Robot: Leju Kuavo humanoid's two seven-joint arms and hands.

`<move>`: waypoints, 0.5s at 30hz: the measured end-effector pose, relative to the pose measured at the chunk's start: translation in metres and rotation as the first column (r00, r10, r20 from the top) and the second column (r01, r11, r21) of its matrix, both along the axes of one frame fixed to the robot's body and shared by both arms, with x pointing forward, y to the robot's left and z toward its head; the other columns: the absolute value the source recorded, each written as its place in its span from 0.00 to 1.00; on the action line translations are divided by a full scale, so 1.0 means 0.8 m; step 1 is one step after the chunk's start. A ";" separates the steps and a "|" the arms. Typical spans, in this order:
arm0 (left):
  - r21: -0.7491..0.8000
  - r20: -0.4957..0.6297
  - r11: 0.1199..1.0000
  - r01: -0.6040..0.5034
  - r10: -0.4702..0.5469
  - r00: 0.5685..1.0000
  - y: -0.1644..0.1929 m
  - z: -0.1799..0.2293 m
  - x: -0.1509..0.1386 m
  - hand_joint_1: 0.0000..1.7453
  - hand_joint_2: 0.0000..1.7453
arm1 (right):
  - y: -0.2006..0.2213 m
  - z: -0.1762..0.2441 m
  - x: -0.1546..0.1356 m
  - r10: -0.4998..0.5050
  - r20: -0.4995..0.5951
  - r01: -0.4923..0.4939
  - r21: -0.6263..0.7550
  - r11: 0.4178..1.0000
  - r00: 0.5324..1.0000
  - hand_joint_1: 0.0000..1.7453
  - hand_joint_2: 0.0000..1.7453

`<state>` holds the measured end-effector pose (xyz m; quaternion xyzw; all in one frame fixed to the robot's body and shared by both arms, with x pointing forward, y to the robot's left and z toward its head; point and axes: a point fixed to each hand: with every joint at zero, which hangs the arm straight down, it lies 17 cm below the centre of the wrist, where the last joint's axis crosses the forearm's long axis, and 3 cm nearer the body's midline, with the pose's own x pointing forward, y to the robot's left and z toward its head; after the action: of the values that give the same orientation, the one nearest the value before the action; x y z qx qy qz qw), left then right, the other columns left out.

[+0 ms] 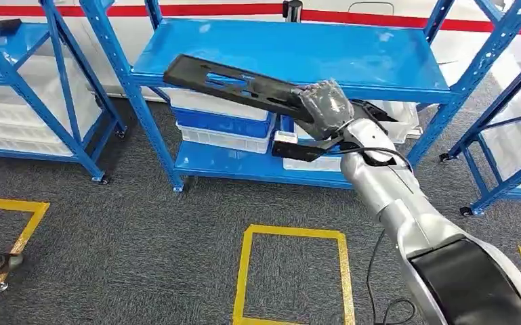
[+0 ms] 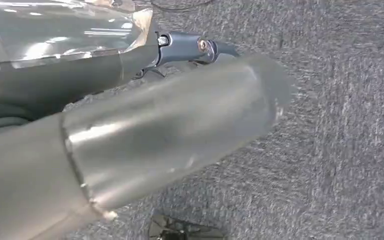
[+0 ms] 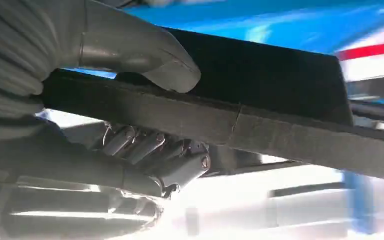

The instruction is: Take the parts from the cabinet and place them on the table.

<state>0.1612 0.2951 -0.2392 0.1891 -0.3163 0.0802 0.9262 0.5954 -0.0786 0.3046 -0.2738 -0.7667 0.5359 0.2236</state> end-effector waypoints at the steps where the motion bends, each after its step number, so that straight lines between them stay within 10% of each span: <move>1: -0.001 0.000 1.000 -0.004 0.004 1.000 0.000 0.000 0.000 0.00 0.00 | 0.012 -0.002 -0.013 0.067 -0.012 -0.067 0.018 0.998 0.998 0.96 1.00; 15: -0.001 -0.002 1.000 -0.025 0.025 1.000 0.006 -0.001 -0.002 0.00 0.00 | 0.029 -0.008 -0.060 0.209 -0.008 -0.208 0.058 0.976 0.978 0.96 1.00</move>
<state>0.1596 0.3002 -0.2397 0.1927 -0.3129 0.0919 0.9255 0.5477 -0.0552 0.2984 -0.1818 -0.8044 0.5364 0.1791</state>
